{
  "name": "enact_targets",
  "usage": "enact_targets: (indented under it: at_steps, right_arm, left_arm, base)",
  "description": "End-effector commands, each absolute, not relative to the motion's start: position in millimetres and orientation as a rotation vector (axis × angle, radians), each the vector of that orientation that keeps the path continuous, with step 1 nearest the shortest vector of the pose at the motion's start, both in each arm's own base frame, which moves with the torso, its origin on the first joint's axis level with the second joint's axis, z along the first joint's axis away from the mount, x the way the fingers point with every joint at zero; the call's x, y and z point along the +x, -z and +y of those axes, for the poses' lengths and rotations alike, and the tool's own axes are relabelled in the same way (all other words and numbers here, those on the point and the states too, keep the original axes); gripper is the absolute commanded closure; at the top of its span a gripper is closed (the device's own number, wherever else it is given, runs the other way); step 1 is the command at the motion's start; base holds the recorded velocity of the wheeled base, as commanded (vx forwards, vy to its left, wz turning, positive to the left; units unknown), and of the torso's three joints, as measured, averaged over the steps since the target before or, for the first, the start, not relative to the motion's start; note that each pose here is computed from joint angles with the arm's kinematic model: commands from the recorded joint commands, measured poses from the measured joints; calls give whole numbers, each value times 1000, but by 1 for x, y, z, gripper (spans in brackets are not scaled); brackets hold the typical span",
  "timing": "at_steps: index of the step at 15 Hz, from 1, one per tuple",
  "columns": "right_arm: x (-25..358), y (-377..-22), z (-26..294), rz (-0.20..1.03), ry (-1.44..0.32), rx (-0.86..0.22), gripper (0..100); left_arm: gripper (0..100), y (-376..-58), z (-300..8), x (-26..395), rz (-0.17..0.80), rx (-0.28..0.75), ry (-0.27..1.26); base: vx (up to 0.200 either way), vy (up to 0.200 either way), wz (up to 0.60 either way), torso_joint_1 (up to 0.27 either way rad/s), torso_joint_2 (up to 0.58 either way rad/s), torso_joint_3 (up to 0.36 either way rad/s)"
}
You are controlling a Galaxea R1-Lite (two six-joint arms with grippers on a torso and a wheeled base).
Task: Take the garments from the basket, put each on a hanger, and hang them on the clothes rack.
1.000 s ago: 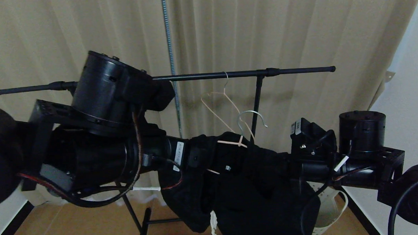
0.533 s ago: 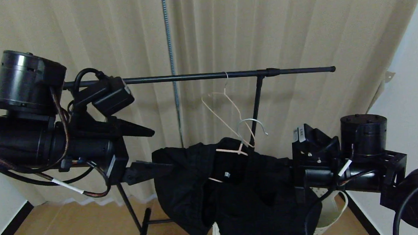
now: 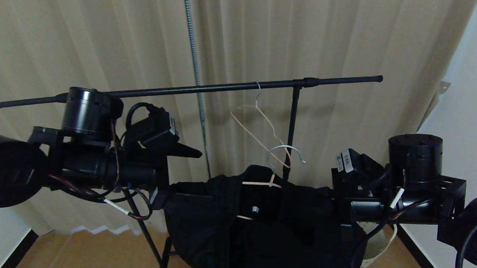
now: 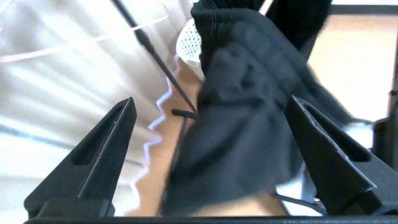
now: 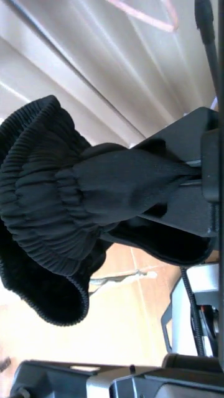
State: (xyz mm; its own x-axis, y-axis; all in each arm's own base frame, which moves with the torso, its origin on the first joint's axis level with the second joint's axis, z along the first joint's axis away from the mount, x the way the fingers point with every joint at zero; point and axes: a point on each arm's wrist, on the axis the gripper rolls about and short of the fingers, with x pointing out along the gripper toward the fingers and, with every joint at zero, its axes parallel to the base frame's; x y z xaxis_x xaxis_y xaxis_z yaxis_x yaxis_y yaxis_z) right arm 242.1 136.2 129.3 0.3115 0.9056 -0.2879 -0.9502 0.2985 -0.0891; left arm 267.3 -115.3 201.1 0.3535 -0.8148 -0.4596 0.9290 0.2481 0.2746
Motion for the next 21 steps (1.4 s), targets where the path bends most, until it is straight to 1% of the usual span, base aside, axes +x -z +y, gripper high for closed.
enact_targets:
  at_steps: [1, 4, 9, 10, 17, 21]
  right_arm:
    - [240, -130, 138, 192, -1251, -263, 100]
    - [234, -137, 136, 164, -1282, -257, 100]
    - [229, -139, 134, 150, -1293, -262, 100]
    - [228, -139, 135, 149, -1295, -263, 100]
    - [232, -139, 136, 153, -1293, -259, 100]
    - [235, -142, 136, 171, -1280, -226, 100]
  left_arm:
    - [0, -179, -131, 279, 299, 547, 1256]
    - [0, -172, -134, 281, 318, 544, 1266]
    - [0, -169, -134, 278, 340, 536, 1272]
    - [100, -166, -135, 275, 349, 535, 1283]
    - [100, -173, -130, 267, 324, 541, 1275]
    - [100, -178, -124, 262, 313, 538, 1259]
  base:
    - [0, 0, 0, 0, 0, 0]
    - [0, 0, 0, 0, 0, 0]
    - [0, 0, 0, 0, 0, 0]
    - [0, 0, 0, 0, 0, 0]
    - [0, 0, 0, 0, 0, 0]
    - [0, 0, 0, 0, 0, 0]
